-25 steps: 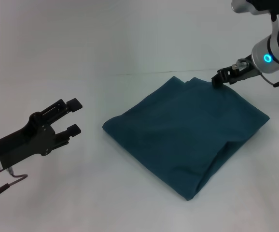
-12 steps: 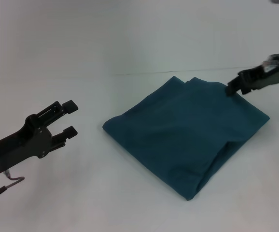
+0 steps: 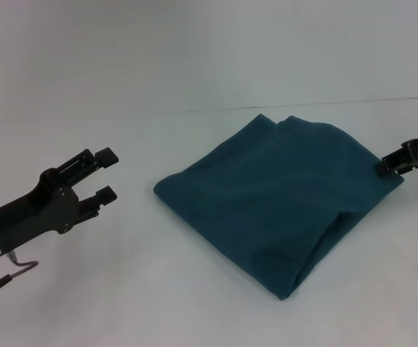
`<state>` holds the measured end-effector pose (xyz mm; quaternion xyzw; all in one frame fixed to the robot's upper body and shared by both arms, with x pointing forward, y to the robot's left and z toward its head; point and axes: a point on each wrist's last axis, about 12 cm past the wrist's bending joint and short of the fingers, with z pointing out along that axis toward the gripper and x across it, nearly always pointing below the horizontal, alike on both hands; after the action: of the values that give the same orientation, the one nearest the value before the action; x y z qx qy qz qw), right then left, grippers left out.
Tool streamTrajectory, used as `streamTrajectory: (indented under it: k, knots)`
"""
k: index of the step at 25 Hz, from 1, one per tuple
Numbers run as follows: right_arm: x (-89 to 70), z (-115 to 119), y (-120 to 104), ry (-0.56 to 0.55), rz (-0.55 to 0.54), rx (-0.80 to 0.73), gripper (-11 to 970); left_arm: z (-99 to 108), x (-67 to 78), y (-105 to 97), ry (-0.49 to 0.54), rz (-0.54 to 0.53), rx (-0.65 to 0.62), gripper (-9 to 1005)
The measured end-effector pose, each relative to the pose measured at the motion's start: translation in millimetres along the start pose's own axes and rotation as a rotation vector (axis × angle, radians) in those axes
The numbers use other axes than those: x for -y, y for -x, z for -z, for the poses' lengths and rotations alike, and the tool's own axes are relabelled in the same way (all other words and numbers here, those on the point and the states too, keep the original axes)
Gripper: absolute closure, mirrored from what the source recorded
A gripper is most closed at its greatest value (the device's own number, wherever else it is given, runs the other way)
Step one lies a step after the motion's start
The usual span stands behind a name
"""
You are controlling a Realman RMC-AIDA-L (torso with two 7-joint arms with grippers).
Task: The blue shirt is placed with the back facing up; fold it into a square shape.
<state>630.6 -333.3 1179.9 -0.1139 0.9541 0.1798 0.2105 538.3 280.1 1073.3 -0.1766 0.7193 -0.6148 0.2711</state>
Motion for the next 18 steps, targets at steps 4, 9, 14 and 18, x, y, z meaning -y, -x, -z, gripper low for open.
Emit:
streamTrajectory:
  k: [4,9,14,18]
  knots:
    - [4.8,-2,-3,-0.023,-0.002,0.016,514,-3,1.2,-1,-0.004,-0.002,-0.009,77]
    - [2.3,-5,-3,-0.015,0.006,0.016,551,-4,1.1,-1,-0.005,0.002,-0.011,77]
    - [1.3,-14,-6,0.0,0.005,-0.001,588,-4,1.2,-1,-0.006,0.003,-0.011,77]
    - [1.8,-18,-7,0.002,-0.013,0.0,618,-4,1.3,-1,-0.006,0.002,-0.011,77]
